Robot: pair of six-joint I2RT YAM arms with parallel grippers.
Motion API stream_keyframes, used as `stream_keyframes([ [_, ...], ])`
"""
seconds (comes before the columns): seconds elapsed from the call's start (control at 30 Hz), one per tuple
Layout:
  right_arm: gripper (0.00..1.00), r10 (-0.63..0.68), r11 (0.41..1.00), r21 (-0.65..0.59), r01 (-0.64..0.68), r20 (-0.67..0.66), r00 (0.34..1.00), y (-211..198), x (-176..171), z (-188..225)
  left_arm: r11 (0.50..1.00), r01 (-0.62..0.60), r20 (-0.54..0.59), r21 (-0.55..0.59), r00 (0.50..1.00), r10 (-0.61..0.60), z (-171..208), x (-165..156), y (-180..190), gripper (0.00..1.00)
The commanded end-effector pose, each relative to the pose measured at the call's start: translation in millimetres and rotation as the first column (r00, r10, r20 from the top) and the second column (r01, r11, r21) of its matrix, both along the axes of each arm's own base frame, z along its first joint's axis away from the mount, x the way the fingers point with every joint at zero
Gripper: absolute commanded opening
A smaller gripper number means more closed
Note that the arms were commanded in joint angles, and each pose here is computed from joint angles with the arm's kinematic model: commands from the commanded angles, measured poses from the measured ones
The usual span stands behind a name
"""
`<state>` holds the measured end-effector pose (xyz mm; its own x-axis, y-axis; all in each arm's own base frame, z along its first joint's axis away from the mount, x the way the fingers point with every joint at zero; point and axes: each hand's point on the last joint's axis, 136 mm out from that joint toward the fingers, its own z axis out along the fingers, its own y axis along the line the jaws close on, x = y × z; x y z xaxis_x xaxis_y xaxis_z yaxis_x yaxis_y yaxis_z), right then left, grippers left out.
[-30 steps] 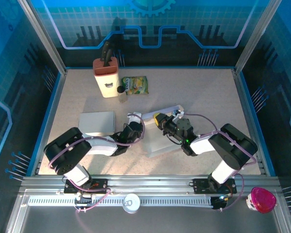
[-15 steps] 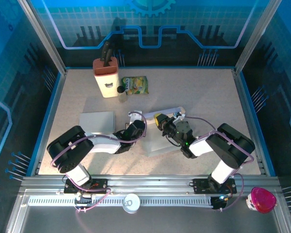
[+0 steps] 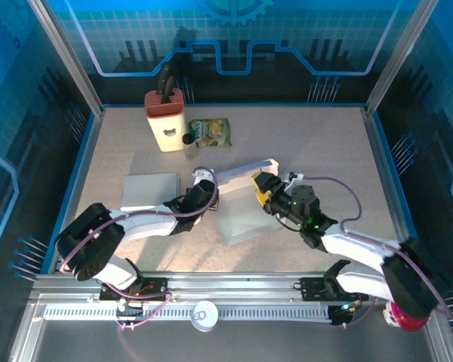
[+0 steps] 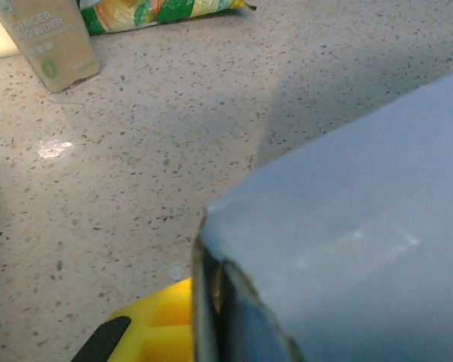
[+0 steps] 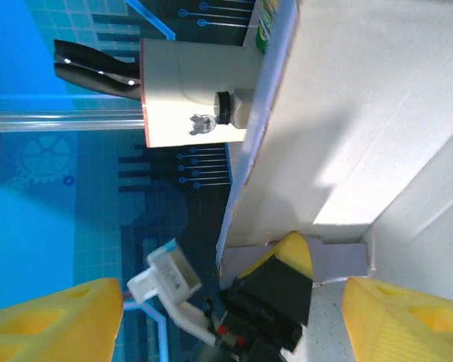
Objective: Fold the paper box
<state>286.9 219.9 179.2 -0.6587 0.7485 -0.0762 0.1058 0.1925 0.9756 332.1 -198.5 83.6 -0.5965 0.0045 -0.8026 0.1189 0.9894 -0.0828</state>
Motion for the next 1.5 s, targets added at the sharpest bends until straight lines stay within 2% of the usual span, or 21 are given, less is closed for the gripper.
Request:
stream_keyframes([
  [0.0, 0.76, -0.007, 0.984, -0.177, -0.001, -0.043, 0.999, -31.4, -7.8, -15.0, 0.995, 0.090, -0.084, -0.040, 0.992, -0.093, -3.7, -10.6, 4.4, 0.00],
  [0.17, 0.69, -0.014, 0.960, -0.281, 0.011, -0.010, 1.000, -74.4, -7.1, -0.6, 0.965, 0.229, -0.149, -0.125, 0.958, -0.246, -0.8, -13.2, -0.8, 0.00],
  [0.27, 0.60, 0.021, 0.956, -0.292, -0.019, 0.003, 1.000, -80.7, -3.1, 3.0, 0.947, 0.289, -0.194, -0.143, 0.930, -0.313, -2.1, -13.0, -5.6, 0.00],
  [0.4, 0.59, 0.050, 0.961, -0.272, -0.052, -0.015, 0.999, -75.9, 1.1, -4.4, 0.934, 0.304, -0.248, -0.191, 0.905, -0.345, -9.3, -9.0, -8.2, 0.00],
  [0.53, 0.60, 0.054, 0.961, -0.270, -0.059, -0.027, 0.998, -73.8, 3.3, -15.5, 0.928, 0.314, -0.253, -0.201, 0.899, -0.358, -11.9, -7.3, -11.2, 0.00],
  [0.6, 0.52, 0.055, 0.951, -0.305, -0.057, -0.014, 0.998, -75.8, 6.5, -14.1, 0.925, 0.325, -0.257, -0.200, 0.893, -0.369, -14.1, -6.9, -12.9, 0.00],
  [0.7, 0.48, 0.040, 0.923, -0.382, -0.044, -0.019, 0.999, -88.6, 11.3, -17.9, 0.920, 0.339, -0.259, -0.197, 0.887, -0.382, -14.8, -5.3, -13.8, 0.00],
  [0.77, 0.40, 0.032, 0.915, -0.403, -0.031, -0.005, 0.999, -101.1, 15.3, -19.5, 0.909, 0.346, -0.245, -0.232, 0.884, -0.399, -11.3, -4.3, -14.6, 0.00],
  [0.83, 0.36, 0.067, 0.918, -0.395, -0.041, 0.053, 0.996, -107.7, 20.4, -13.9, 0.884, 0.364, -0.217, -0.294, 0.875, -0.433, -4.7, -3.5, -17.0, 0.00],
  [0.93, 0.30, 0.175, 0.898, -0.427, -0.106, 0.125, 0.977, -104.0, 22.2, -0.8, 0.866, 0.392, -0.193, -0.310, 0.866, -0.461, 1.4, -3.4, -19.4, 0.00],
  [1.03, 0.25, 0.176, 0.866, -0.484, -0.125, 0.062, 0.982, -104.8, 18.0, 0.9, 0.868, 0.387, -0.195, -0.309, 0.868, -0.457, 1.7, -0.3, -18.3, 0.00],
  [1.07, 0.26, 0.171, 0.855, -0.507, -0.114, 0.067, 0.983, -103.0, 15.8, 5.3, 0.870, 0.386, -0.195, -0.308, 0.869, -0.455, 1.8, 0.9, -18.4, 0.00],
  [1.2, 0.54, 0.127, 0.746, -0.664, -0.058, 0.056, 0.990, -104.8, 11.9, 14.3, 0.868, 0.385, -0.194, -0.313, 0.869, -0.455, 1.5, 1.3, -19.1, 0.00],
  [1.23, 0.57, 0.127, 0.727, -0.683, -0.061, 0.046, 0.991, -105.4, 14.0, 14.5, 0.867, 0.385, -0.192, -0.315, 0.869, -0.456, 2.3, 1.0, -19.3, 0.00],
  [1.37, 0.60, 0.158, 0.668, -0.735, -0.118, -0.015, 0.987, -104.9, 27.4, 11.1, 0.870, 0.384, -0.190, -0.309, 0.871, -0.452, 5.5, -1.0, -17.1, 0.00],
  [1.47, 0.54, 0.220, 0.640, -0.750, -0.170, -0.033, 0.975, -95.0, 33.8, 10.7, 0.869, 0.387, -0.184, -0.308, 0.872, -0.453, 8.9, -1.9, -16.9, 0.00],
])
